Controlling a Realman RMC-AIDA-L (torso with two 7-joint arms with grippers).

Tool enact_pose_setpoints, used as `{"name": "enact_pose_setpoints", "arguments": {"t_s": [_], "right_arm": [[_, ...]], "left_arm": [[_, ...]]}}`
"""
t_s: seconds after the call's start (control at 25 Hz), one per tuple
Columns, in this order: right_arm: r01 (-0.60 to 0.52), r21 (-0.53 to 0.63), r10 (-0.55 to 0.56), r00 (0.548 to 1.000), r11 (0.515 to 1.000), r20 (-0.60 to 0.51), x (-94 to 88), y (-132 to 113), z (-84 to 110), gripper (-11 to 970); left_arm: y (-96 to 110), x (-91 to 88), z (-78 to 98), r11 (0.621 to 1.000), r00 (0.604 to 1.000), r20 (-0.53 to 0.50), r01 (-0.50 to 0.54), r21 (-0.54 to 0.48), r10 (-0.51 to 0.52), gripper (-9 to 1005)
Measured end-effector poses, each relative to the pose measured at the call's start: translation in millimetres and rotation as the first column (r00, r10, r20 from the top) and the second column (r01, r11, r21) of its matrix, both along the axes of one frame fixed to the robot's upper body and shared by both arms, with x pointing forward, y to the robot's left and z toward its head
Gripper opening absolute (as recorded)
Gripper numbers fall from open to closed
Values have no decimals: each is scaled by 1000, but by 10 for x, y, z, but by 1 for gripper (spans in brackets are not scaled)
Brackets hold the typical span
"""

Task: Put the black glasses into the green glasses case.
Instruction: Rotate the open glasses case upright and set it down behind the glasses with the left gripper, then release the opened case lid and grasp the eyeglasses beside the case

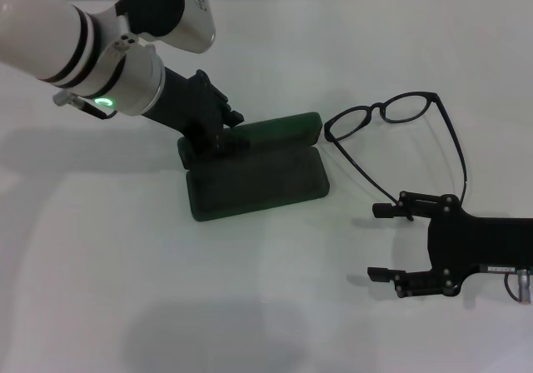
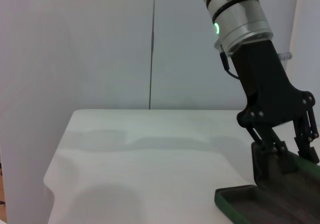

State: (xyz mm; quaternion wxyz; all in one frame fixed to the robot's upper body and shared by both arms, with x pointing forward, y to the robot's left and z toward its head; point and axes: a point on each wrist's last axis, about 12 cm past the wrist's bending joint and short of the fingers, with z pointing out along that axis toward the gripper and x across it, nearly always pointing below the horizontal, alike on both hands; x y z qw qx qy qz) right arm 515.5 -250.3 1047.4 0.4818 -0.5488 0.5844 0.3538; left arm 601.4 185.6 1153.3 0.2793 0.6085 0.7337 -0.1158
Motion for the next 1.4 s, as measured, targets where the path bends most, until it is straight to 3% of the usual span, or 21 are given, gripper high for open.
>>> {"name": "enact_pose_setpoints", "arguments": {"t_s": [0.08,0.4,0.52,0.68,0.88,1.04,1.24,1.4], "right_arm": [[0,0,0,1000,1000,-1,-1,-1,-1,787],[1,0,-1,1000,1000,-1,-5,-4,-4,786],[1,0,-1,1000,1000,-1,-5,-3,-3,786],[2,0,-2,1000,1000,-2,-9,-6,-6,786],[12,4,-12,1000,1000,-8,-32,-25,-20,785],[16,7,-16,1000,1000,-9,-36,-30,-22,785],[23,11,-23,1000,1000,-9,-42,-39,-23,785],[63,23,-63,998,998,-12,-84,-105,-47,784]], "left_arm": [[-6,-17,23,1000,1000,-6,5,-8,-5,225],[136,-43,228,985,996,-56,-72,-159,63,498],[307,-90,330,953,993,-92,-104,-285,81,585],[610,-242,332,858,989,-127,-131,-496,78,708],[944,-575,131,688,991,-104,-131,-714,80,889],[1156,-830,-179,602,985,-68,-151,-784,158,889],[1298,-1164,-679,601,967,-17,-172,-781,254,890],[1341,-1362,-940,662,964,-8,-188,-725,265,888]]}}
